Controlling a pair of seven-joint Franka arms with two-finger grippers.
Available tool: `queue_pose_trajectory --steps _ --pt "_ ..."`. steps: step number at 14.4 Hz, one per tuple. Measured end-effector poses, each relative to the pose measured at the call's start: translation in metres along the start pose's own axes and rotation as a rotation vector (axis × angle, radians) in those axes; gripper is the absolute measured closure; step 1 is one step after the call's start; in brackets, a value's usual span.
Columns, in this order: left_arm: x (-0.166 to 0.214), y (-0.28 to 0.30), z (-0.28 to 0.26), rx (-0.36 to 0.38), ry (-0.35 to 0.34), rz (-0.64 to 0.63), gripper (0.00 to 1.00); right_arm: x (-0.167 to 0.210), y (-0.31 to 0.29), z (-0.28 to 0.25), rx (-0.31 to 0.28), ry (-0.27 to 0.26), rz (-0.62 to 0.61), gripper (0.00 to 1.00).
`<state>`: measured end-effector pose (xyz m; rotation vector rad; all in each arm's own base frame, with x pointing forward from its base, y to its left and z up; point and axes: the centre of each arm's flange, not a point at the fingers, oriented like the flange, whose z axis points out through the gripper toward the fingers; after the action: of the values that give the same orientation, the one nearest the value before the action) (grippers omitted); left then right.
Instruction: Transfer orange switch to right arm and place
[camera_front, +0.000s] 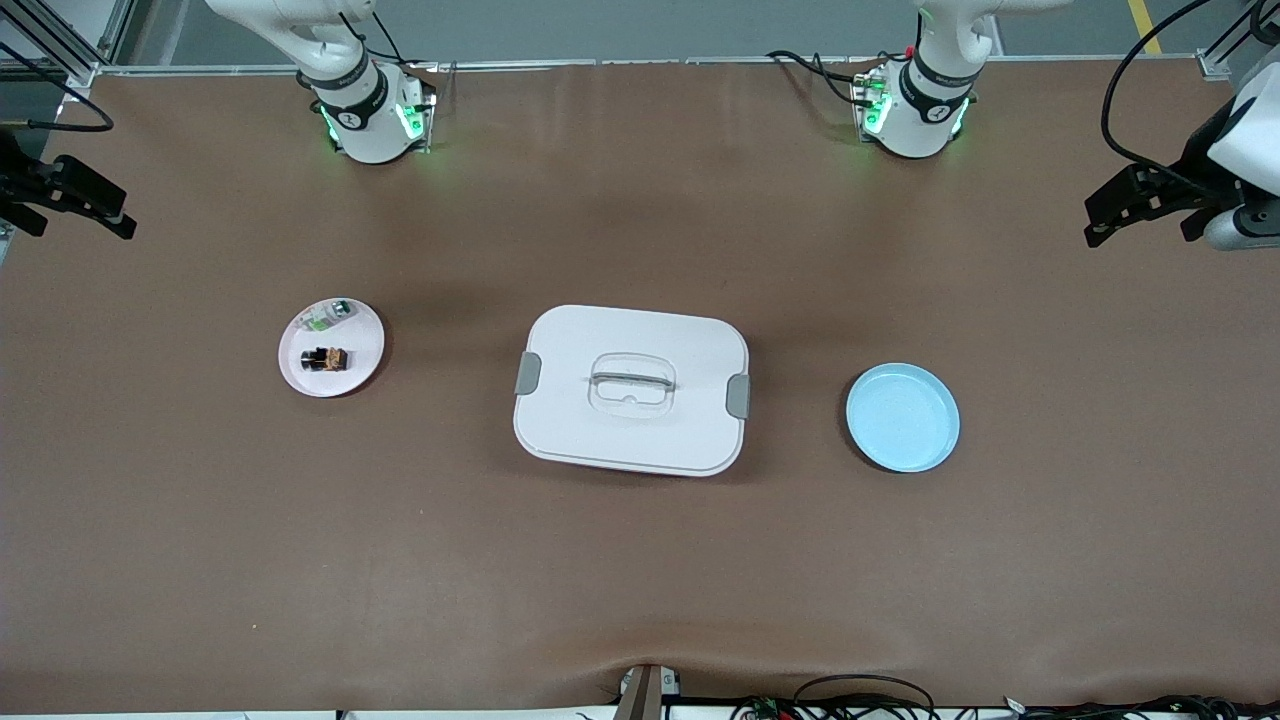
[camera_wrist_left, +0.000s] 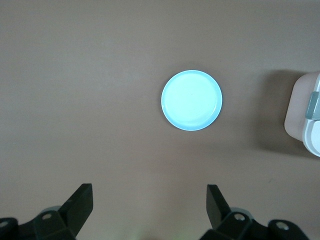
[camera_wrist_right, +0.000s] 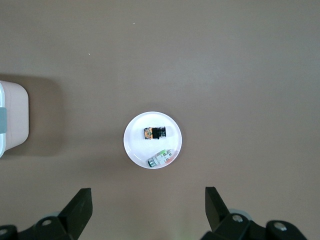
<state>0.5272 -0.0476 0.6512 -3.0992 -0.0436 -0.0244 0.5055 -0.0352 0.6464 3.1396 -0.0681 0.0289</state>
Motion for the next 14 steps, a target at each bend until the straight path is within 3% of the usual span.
queue_pose_trajectory --steps 9,14 --pt "-0.001 0.000 -0.003 0.000 0.002 0.001 0.00 0.002 -0.003 0.008 0.000 -0.030 -0.008 0.00" --pt "0.000 -0.002 -0.008 -0.001 0.012 -0.003 0.00 0.002 -0.001 -0.004 0.000 -0.006 -0.004 0.00"
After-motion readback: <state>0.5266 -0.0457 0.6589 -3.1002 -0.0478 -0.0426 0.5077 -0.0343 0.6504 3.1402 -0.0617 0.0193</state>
